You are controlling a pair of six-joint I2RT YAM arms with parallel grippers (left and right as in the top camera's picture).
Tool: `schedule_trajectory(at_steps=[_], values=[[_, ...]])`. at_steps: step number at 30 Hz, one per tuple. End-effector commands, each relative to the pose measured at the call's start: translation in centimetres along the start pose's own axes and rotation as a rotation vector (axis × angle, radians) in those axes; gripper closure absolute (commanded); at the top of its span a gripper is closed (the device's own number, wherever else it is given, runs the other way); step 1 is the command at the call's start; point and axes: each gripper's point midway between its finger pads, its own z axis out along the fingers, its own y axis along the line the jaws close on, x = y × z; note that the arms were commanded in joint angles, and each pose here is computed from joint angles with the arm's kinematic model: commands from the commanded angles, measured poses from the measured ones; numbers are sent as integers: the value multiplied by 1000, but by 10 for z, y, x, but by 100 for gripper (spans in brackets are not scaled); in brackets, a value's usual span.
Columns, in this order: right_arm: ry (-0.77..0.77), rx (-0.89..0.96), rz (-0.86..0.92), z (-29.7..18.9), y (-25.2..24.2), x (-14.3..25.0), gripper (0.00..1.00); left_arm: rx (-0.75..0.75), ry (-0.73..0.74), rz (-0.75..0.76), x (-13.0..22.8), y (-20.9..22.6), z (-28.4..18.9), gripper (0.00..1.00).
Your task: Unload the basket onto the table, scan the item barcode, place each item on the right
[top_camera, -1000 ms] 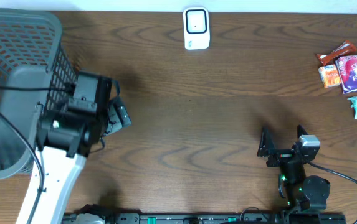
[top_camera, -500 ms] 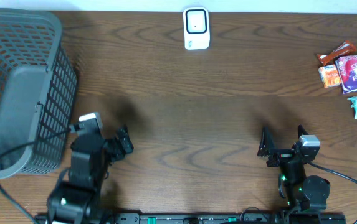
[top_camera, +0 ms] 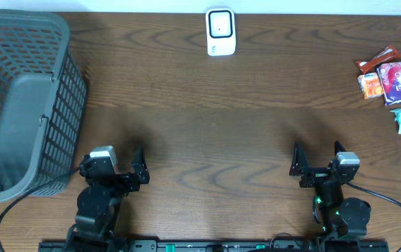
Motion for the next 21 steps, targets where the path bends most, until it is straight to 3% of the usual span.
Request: schedule_trajectory(at_steps=[1, 9, 21], values=[[-2, 9, -15, 0, -2, 0, 1, -1, -53, 42, -1, 4, -1, 2], [-2, 9, -15, 0, -2, 0, 1, 118, -190, 114, -9, -9, 4, 2], [-2, 9, -15, 0, -2, 0, 1, 101, -302, 137, -26, -5, 4, 2]])
